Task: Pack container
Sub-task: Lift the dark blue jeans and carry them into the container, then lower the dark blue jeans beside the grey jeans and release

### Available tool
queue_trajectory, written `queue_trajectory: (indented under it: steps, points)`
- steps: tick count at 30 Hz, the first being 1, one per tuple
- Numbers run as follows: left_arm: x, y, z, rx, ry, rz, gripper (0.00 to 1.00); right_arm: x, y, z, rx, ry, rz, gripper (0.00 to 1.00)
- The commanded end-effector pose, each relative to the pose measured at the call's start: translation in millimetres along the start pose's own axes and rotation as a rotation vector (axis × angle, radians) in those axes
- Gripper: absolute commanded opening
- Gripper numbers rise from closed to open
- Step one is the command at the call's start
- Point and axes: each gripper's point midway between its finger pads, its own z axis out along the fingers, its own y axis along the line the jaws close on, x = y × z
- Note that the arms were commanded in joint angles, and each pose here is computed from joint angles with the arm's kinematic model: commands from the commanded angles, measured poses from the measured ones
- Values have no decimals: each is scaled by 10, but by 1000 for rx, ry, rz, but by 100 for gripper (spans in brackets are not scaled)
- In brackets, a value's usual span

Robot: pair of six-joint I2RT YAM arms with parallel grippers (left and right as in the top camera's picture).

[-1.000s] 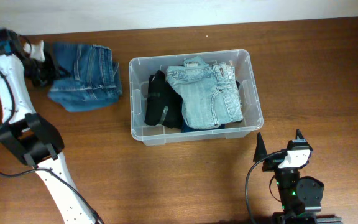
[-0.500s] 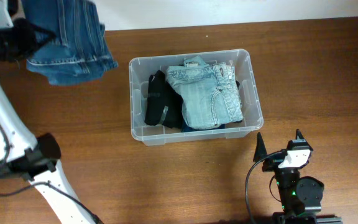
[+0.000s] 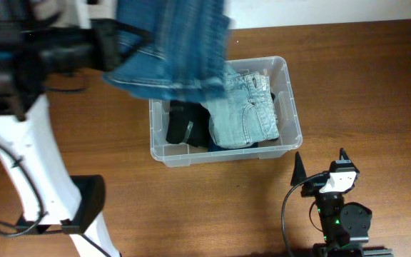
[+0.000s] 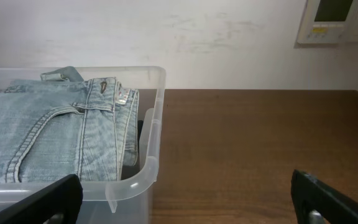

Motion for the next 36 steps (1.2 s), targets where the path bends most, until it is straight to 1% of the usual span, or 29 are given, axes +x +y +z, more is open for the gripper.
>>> queue_trajectory:
  steps: [1,5,7,9,12,15,18,21,24,27,29,30,31,36]
  points:
    - [153,-53,236,-73,66,-81,1,19,-18,-2,8,2,-3,98]
    - [461,103,644,-192,200,-204,1,19,-18,-2,8,2,-3,98]
    - [657,238,827,-283,268,-278,1,18,-18,-2,8,2,-3,98]
    - [836,448,949,-411,315,-340,1,19,-18,-2,8,2,-3,98]
    - [989,708,1130,-527,345,-369,1,19,-18,-2,8,2,-3,98]
    - [1038,828,1298,-532,347,-402,1,19,-18,-2,8,2,-3,98]
    - [1070,892,1497,-491,350,-408,1,19,-18,-2,8,2,-3,98]
    - [1070,832,1665,-402,353,-418,1,19,-18,-2,8,2,-3,98]
    - [929,757,1746,-342,305,-392,1,19,-18,-2,8,2,-3,98]
    - [739,574,1775,-263,248,-348,1,19,-18,-2,8,2,-3,98]
    - [613,405,1751,-205,213,-320,1,19,-18,-2,8,2,-3,98]
    - [492,219,1677,-153,182,-293,1,18,-18,-2,8,2,-3,98]
    - [432,139,1625,-133,165,-281,1,19,-18,-2,8,2,-3,98]
    - [193,-201,1282,-85,77,-223,1,18,-18,-2,8,2,-3,98]
